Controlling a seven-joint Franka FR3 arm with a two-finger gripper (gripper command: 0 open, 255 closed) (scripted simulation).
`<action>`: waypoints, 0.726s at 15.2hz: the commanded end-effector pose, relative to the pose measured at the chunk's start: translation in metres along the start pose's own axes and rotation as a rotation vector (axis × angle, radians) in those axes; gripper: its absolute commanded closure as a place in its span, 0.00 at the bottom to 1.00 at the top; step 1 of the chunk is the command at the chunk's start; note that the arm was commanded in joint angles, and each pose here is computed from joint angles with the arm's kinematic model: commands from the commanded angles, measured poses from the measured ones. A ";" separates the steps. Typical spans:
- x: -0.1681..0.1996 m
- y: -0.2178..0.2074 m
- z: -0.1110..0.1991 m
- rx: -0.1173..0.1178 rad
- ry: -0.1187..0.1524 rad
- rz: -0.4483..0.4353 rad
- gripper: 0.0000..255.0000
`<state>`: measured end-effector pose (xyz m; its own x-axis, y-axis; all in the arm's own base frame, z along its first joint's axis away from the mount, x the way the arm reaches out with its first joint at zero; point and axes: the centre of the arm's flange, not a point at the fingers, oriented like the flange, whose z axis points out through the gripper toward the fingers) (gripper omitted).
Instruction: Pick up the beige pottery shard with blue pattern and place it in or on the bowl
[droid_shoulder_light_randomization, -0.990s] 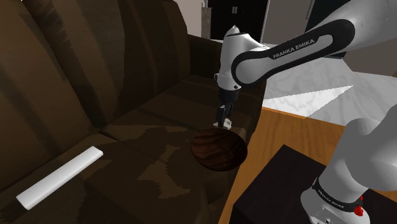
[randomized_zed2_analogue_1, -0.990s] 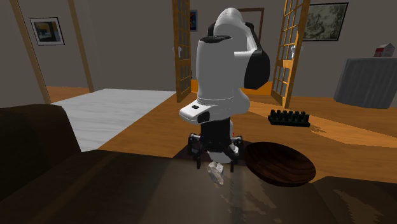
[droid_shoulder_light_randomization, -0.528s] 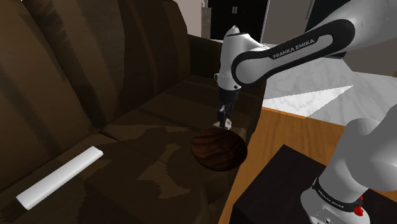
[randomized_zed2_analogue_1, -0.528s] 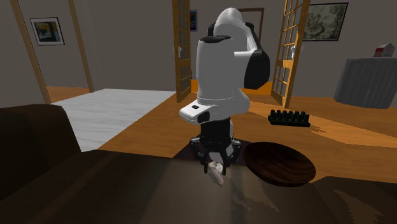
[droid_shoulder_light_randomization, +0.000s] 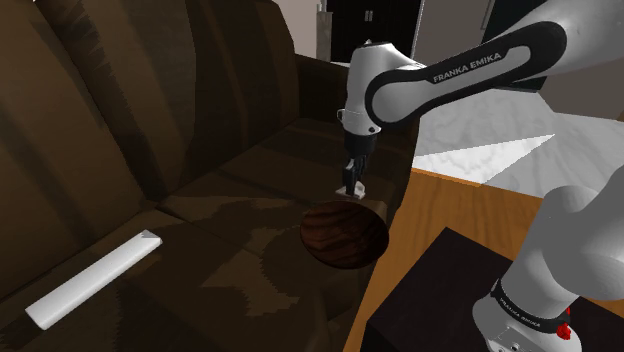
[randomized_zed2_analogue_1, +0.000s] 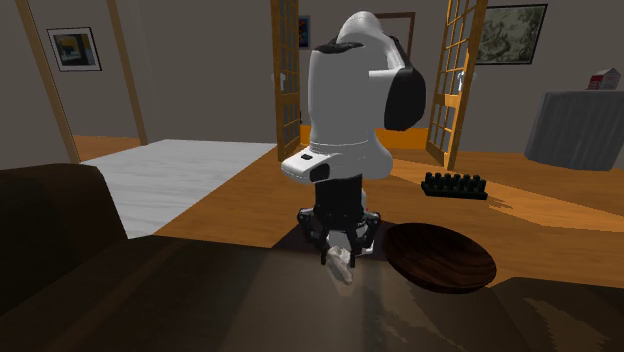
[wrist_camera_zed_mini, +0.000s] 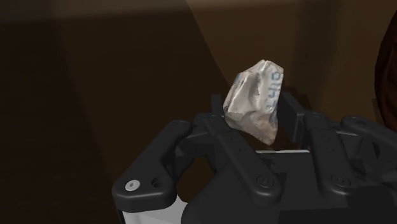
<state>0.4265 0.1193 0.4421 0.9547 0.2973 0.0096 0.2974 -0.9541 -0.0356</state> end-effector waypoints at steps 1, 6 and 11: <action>0.000 -0.001 -0.010 0.000 0.000 0.000 1.00; 0.001 -0.002 -0.036 0.000 0.000 0.000 1.00; 0.001 -0.003 -0.062 0.000 0.000 0.000 1.00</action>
<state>0.4281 0.1197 0.4984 0.9547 0.2975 0.0098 0.2977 -0.9540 -0.0357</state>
